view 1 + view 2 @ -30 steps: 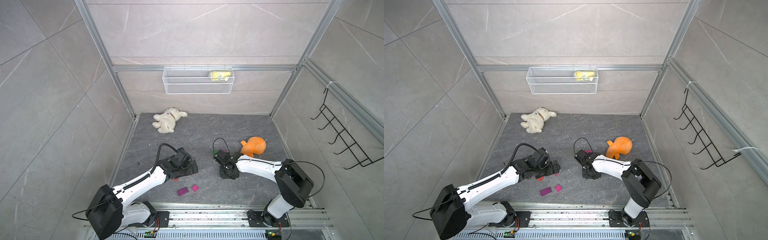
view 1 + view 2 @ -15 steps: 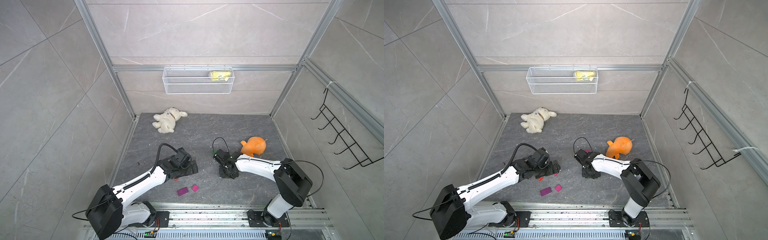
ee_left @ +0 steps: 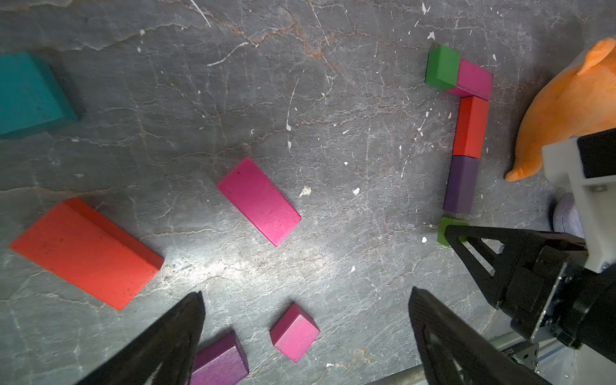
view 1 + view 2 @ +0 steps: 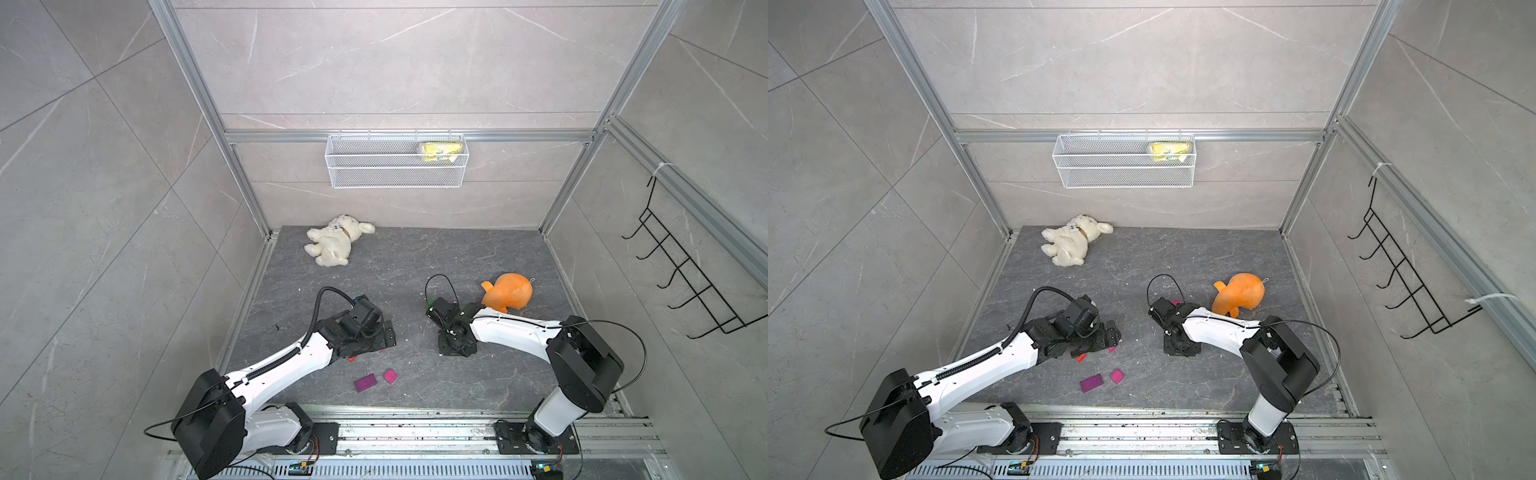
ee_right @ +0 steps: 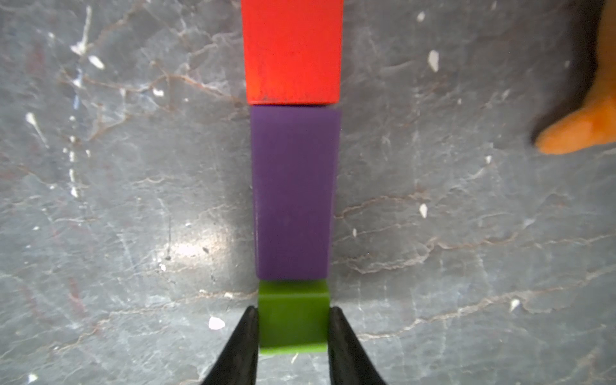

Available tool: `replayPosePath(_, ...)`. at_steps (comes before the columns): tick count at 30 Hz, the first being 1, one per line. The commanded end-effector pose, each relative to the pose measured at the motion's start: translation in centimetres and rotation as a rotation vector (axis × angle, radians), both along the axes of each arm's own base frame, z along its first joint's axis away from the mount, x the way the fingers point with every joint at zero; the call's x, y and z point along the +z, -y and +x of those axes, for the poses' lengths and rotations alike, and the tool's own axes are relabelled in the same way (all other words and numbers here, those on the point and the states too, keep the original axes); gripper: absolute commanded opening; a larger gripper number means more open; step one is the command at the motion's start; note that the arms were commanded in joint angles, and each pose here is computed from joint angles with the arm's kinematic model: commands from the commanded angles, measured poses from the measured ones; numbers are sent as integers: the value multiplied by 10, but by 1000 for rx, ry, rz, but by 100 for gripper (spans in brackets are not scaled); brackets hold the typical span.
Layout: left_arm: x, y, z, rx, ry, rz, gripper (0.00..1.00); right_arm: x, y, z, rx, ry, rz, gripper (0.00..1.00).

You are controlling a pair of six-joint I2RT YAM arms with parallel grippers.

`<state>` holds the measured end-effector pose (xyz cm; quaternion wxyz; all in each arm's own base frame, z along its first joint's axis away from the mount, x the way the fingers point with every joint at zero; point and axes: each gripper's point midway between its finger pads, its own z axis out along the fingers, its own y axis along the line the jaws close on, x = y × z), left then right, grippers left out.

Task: Assemble the number 7 with building blocks
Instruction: Assemble the building block at the center of the board.

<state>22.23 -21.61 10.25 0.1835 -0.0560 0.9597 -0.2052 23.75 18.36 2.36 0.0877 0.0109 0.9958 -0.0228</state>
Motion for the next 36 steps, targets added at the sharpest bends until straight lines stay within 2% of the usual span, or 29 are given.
replayPosePath(1,2,1,-1,-22,13,7,100,-16,2,1,-26,-24,-14,34)
replayPosePath(36,0,-2,-2,-16,15,10,100,-15,3,6,-34,-23,-21,35)
